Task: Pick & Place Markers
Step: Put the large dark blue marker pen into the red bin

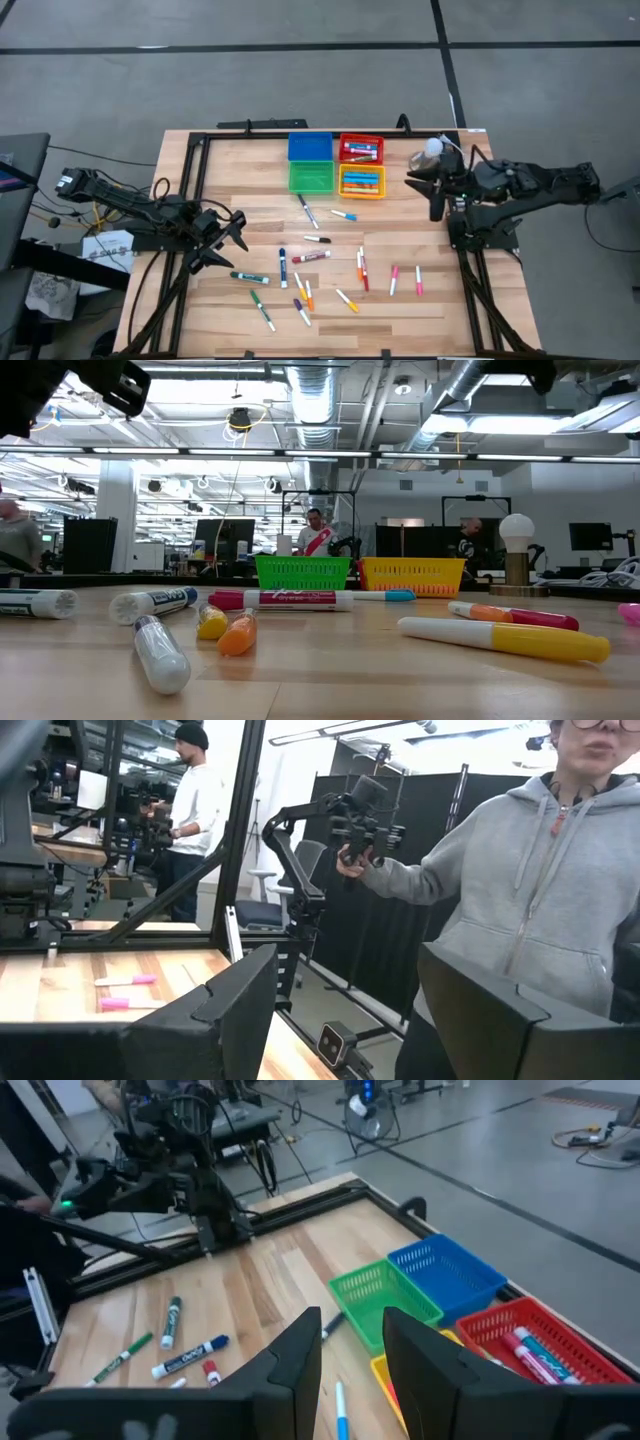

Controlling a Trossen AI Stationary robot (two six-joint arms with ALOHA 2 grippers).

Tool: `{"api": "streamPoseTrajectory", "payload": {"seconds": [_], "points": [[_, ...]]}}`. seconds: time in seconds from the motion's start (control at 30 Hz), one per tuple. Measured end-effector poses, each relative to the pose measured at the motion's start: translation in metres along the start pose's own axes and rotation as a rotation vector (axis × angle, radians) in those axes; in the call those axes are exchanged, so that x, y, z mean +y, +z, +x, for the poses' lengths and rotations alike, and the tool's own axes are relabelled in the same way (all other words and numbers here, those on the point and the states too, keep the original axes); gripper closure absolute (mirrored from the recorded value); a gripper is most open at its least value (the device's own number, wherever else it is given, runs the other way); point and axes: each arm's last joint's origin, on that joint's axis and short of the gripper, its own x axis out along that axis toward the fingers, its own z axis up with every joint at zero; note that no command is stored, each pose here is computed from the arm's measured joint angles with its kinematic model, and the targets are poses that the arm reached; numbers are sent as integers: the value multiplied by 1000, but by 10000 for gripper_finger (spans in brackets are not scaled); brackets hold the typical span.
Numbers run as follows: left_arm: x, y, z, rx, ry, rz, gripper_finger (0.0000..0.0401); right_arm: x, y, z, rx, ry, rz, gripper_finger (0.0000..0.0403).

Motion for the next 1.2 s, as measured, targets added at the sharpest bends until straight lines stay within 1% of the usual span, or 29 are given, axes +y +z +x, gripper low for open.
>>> {"api": "streamPoseTrajectory", "payload": {"seconds": [0.13, 0.3, 0.33, 0.43, 0.5, 0.6, 0.73, 0.83, 0.9, 1.03, 1.1, 1.2], "points": [[0, 1, 0, -6, -1, 2, 159, -6, -11, -6, 3, -1, -1, 303], [0, 1, 0, -12, -3, 5, 159, -12, -15, -16, -12, 2, 1, 303], [0, 1, 0, -14, -3, 5, 159, -14, -16, -18, -5, 0, 7, 303], [0, 2, 0, -22, 7, 7, 159, -18, -17, -25, -23, 2, 82, 303], [1, 3, 0, -39, 42, 9, 159, -20, -16, -30, -48, 10, 104, 303], [3, 6, 0, -86, 129, 10, 159, -22, -13, -37, -120, 37, 145, 303], [6, 8, -1, -138, 247, -71, 159, -25, -18, -39, -199, 68, 178, 303], [7, 7, -1, -139, 251, -109, 159, -25, -27, -35, -236, 81, 198, 303], [7, 7, 1, -133, 252, -138, 159, -25, -34, -30, -264, 92, 217, 303], [10, 15, 13, -118, 257, -152, 159, -24, -46, -21, -309, 107, 235, 303], [13, 19, 24, -72, 275, -182, 159, -24, -51, -18, -312, 109, 237, 303], [21, 20, 42, 52, 296, -263, 159, -24, -56, -15, -333, 116, 246, 303]]}}
